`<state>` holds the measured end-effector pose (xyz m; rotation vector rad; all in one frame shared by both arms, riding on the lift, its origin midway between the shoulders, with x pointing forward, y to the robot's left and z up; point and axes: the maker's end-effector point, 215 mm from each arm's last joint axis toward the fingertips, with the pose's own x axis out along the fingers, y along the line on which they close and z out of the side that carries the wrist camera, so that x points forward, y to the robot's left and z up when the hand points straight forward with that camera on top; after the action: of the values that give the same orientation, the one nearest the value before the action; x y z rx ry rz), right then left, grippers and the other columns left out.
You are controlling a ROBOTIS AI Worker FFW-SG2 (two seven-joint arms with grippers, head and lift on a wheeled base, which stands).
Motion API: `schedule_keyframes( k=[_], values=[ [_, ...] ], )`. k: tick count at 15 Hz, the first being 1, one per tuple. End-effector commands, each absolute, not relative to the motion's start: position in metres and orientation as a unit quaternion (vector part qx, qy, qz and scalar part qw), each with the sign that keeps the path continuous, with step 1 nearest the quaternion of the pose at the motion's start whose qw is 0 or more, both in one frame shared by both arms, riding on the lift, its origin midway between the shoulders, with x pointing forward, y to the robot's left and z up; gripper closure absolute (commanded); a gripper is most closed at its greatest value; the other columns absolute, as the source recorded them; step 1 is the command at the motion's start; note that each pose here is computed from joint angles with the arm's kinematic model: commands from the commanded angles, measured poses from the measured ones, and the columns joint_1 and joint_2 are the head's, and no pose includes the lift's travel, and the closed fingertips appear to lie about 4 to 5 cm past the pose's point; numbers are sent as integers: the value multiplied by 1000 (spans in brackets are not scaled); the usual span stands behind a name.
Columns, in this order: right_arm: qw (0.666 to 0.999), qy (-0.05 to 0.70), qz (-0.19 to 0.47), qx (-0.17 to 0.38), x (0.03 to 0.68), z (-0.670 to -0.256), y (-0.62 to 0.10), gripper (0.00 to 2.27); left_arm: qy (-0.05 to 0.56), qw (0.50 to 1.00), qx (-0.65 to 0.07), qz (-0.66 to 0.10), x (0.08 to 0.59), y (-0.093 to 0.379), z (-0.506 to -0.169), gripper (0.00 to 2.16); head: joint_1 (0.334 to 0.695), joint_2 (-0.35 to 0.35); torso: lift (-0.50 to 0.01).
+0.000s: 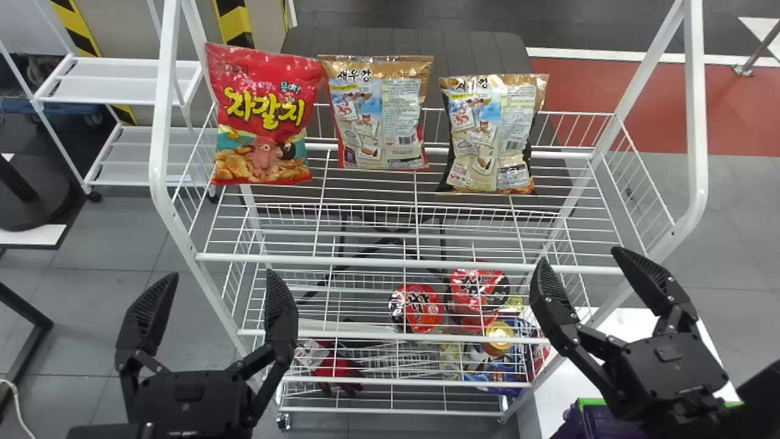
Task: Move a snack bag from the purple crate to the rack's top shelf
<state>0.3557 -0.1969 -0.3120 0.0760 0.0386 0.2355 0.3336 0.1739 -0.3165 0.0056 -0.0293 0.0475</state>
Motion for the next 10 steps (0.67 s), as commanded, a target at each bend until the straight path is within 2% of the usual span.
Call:
schedule_keyframes(
  k=[1,10],
  values=[
    [992,17,119,38,355,-310,-196,147,-17,1000,2,24,333,174,-313,87,695,-39,0],
    [991,18,128,33,354,-311,-196,144,-15,1000,4,22,333,172,-314,87,695,-40,0]
  ],
)
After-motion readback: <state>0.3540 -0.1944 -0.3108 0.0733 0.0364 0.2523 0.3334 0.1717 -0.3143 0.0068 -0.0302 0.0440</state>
